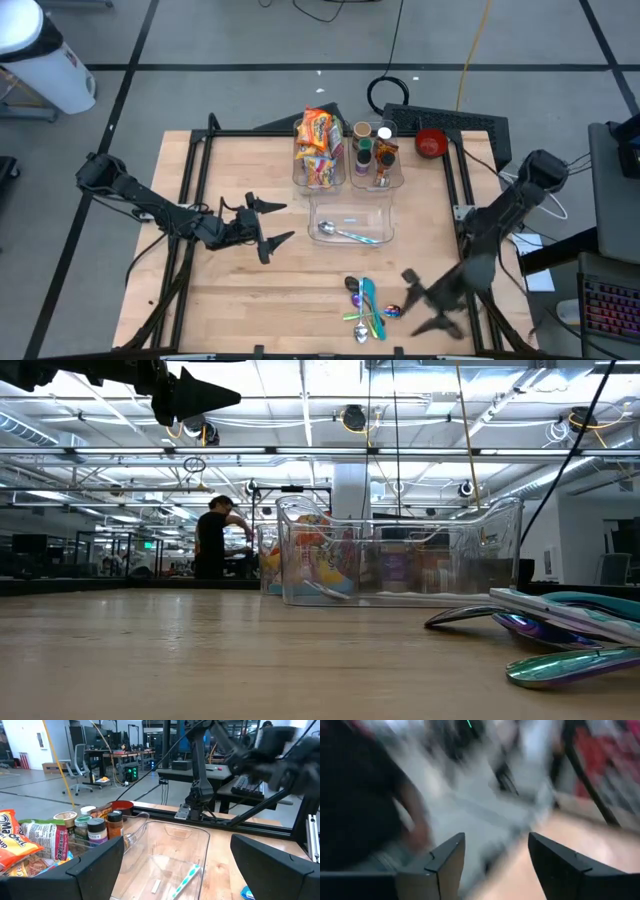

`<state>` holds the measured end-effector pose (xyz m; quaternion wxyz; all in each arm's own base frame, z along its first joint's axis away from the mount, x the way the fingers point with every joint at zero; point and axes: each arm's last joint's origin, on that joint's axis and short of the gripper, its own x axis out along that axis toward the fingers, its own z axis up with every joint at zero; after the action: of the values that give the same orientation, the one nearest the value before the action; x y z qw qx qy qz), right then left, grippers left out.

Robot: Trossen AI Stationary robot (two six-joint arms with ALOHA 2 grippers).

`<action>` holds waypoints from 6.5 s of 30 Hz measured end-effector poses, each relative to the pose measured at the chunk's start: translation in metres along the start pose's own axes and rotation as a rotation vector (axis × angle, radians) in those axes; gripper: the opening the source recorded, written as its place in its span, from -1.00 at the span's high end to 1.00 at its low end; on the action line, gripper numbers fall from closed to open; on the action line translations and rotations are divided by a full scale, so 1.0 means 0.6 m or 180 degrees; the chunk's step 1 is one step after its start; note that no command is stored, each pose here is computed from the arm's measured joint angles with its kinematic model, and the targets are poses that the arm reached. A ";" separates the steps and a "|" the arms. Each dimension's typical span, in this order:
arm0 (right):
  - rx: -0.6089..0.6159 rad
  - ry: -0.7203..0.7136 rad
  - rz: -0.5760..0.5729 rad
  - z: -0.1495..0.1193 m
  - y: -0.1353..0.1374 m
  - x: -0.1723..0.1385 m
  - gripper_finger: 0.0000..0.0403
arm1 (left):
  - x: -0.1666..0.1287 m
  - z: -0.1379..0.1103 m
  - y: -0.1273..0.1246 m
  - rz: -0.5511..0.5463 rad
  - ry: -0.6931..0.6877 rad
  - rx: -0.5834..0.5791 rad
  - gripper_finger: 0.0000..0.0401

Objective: Pick & Place Food Item
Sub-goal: Put the right blue green spoon into the bottom transparent bin

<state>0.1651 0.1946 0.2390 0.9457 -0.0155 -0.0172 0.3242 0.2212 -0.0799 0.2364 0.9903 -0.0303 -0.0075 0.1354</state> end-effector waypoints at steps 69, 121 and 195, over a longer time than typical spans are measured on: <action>0.1290 0.3216 -0.1293 -0.167 -0.026 0.106 -0.01 | 0.000 0.000 0.000 0.0001 -0.0001 -0.0001 -0.87; 0.2309 0.3765 -0.2198 -0.133 -0.037 0.043 0.98 | 0.000 0.000 0.000 0.0000 0.0000 0.0000 -0.87; 0.1140 0.2927 -0.2326 -0.113 -0.373 -0.089 0.97 | 0.000 0.000 0.000 0.0002 0.0002 0.0002 -0.87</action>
<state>0.2629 -0.0157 0.1793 0.8941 0.0123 0.4432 -0.0631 0.2212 -0.0799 0.2362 0.9903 -0.0301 -0.0072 0.1356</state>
